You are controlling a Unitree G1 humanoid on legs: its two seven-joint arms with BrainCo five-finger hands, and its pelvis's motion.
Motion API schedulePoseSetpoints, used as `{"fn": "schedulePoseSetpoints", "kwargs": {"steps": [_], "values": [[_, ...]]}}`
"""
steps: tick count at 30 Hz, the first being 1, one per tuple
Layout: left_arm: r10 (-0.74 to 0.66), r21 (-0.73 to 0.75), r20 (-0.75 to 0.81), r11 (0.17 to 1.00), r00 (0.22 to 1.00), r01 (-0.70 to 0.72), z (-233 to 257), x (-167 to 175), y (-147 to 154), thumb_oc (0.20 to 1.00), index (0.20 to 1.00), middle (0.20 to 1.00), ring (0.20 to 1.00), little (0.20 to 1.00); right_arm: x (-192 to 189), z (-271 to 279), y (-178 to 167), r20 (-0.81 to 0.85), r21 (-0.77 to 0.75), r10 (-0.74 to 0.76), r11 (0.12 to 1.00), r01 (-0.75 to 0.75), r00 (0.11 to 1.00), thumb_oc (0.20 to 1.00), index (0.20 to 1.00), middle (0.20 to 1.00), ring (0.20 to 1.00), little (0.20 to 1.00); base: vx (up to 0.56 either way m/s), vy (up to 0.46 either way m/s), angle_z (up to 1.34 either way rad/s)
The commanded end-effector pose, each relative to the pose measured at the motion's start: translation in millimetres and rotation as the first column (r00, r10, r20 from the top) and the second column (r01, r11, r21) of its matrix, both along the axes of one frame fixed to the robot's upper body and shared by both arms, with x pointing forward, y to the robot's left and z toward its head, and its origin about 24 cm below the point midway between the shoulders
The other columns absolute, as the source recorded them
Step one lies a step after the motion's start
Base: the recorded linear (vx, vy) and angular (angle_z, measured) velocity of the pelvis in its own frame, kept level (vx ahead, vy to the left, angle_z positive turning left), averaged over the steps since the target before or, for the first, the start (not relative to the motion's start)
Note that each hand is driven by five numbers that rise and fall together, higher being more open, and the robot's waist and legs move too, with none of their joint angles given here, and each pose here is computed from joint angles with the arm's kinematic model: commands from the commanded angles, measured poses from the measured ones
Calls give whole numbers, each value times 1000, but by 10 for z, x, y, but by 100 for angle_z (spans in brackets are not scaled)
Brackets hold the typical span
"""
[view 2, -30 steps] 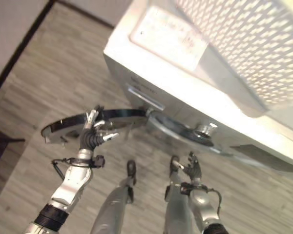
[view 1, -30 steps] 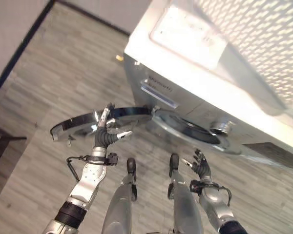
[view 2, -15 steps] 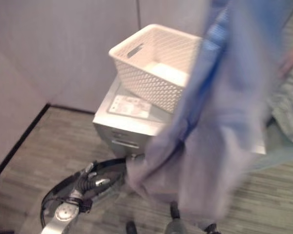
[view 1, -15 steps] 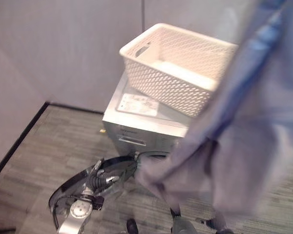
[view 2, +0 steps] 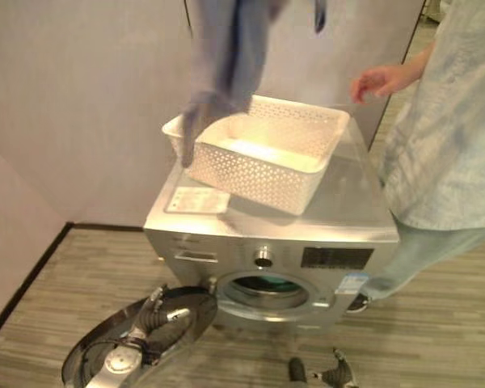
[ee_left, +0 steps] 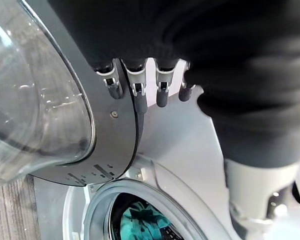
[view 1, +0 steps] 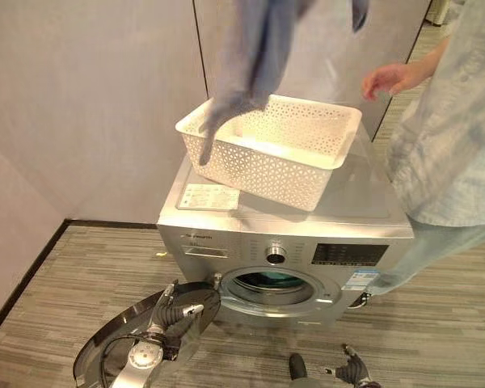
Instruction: Grab the laundry basket,head to the washer,open it,put in the laundry and shut it.
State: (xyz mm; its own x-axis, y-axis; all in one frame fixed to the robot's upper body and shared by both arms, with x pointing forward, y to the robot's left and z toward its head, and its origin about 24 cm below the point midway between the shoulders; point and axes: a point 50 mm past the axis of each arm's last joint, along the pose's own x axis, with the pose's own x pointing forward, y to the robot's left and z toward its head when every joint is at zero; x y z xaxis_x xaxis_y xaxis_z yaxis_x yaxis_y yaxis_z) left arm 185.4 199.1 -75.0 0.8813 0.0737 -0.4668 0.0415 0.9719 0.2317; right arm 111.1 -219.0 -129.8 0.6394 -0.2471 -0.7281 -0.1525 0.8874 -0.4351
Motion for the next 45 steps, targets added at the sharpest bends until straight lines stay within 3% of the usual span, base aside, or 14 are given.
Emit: {"fn": "schedulePoseSetpoints", "kwargs": {"steps": [1, 10, 25, 29, 34, 38, 39, 43, 45], "values": [[-21, 17, 146, 1000, 989, 19, 261, 288, -8, 1000, 1000, 1000, 1000, 1000, 282, 114, -24, 100, -16, 18, 1000, -16, 995, 1000, 1000, 1000, 1000, 1000, 24, -10, 18], [-17, 24, 130, 1000, 991, 14, 238, 277, -12, 1000, 1000, 1000, 1000, 1000, 423, 264, -43, 195, -24, 25, 999, -21, 981, 1000, 1000, 1000, 1000, 1000, 20, -3, 12], [8, 44, 126, 999, 992, -13, 241, 229, 79, 1000, 1000, 1000, 1000, 1000, 208, 333, -182, 200, -40, 8, 999, 0, 980, 1000, 1000, 1000, 1000, 1000, -5, 15, -7], [27, 52, 120, 998, 992, -33, 232, 184, 135, 1000, 1000, 1000, 1000, 1000, 265, 521, -336, 288, -86, -8, 996, 35, 958, 1000, 1000, 1000, 1000, 1000, -6, 29, -14], [50, 51, 107, 997, 993, -56, 211, 145, 175, 1000, 1000, 1000, 1000, 1000, 236, 900, -541, 472, -89, -117, 980, 180, 874, 1000, 1000, 1000, 1000, 1000, -1, 19, -2], [71, 47, 89, 996, 994, -75, 177, 103, 178, 1000, 1000, 1000, 1000, 1000, 233, 1409, -654, 684, -118, -139, 948, 296, 716, 1000, 1000, 1000, 1000, 1000, 7, 38, -9], [70, 48, 89, 996, 994, -75, 177, 103, 179, 1000, 1000, 1000, 1000, 1000, 231, 1411, -652, 684, -117, -139, 948, 296, 716, 1000, 1000, 1000, 1000, 1000, 17, 36, -22], [78, 45, 81, 996, 994, -82, 154, 50, 152, 1000, 1000, 1000, 1000, 1000, 347, 2200, -673, 895, -247, 62, 893, 376, 442, 1000, 1000, 1000, 1000, 1000, 34, 38, -28], [47, 50, 90, 997, 995, -51, 169, 60, 100, 1000, 1000, 1000, 1000, 1000, 442, 2755, -603, 947, -315, 245, 833, 454, 207, 1000, 1000, 1000, 1000, 1000, 34, 61, -28]]}}
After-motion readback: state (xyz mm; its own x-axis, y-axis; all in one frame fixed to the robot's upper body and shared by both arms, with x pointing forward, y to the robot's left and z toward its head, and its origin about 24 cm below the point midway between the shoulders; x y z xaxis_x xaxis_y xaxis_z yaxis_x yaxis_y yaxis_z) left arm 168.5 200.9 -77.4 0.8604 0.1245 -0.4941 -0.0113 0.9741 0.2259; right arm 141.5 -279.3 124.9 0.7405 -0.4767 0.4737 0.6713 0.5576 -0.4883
